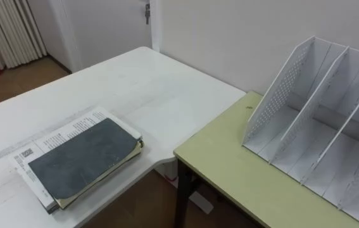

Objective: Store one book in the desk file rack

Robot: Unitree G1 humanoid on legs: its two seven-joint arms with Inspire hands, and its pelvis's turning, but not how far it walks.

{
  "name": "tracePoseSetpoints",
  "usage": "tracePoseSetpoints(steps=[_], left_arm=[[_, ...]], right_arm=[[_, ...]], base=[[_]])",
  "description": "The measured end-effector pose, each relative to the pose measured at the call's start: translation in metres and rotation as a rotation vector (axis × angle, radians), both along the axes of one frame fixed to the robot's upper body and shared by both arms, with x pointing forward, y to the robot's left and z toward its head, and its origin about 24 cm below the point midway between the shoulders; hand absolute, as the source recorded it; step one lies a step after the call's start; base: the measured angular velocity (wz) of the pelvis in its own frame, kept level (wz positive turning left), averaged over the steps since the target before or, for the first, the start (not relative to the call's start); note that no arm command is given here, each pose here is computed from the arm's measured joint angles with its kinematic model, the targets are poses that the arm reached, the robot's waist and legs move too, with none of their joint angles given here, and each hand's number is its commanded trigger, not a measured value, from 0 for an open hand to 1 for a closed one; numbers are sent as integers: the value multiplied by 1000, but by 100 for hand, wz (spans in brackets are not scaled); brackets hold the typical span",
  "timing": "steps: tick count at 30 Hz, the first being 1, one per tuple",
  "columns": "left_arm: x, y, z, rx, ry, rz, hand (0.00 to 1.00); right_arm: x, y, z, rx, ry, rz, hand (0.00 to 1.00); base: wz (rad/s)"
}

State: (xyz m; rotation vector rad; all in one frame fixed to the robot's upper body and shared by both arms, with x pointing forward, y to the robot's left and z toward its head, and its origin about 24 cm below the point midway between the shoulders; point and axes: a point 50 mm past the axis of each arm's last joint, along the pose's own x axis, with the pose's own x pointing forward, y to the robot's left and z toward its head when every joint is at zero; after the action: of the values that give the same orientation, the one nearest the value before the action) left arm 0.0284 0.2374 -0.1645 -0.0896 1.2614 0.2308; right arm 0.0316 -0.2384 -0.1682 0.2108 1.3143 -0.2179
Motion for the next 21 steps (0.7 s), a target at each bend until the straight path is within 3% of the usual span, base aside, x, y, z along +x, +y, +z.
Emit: tracePoseSetpoints(steps=[21], left_arm=[[3,1,1,50,4,-54,0]], right_arm=[[2,-3,1,-51,-8,1,0]], base=[[0]])
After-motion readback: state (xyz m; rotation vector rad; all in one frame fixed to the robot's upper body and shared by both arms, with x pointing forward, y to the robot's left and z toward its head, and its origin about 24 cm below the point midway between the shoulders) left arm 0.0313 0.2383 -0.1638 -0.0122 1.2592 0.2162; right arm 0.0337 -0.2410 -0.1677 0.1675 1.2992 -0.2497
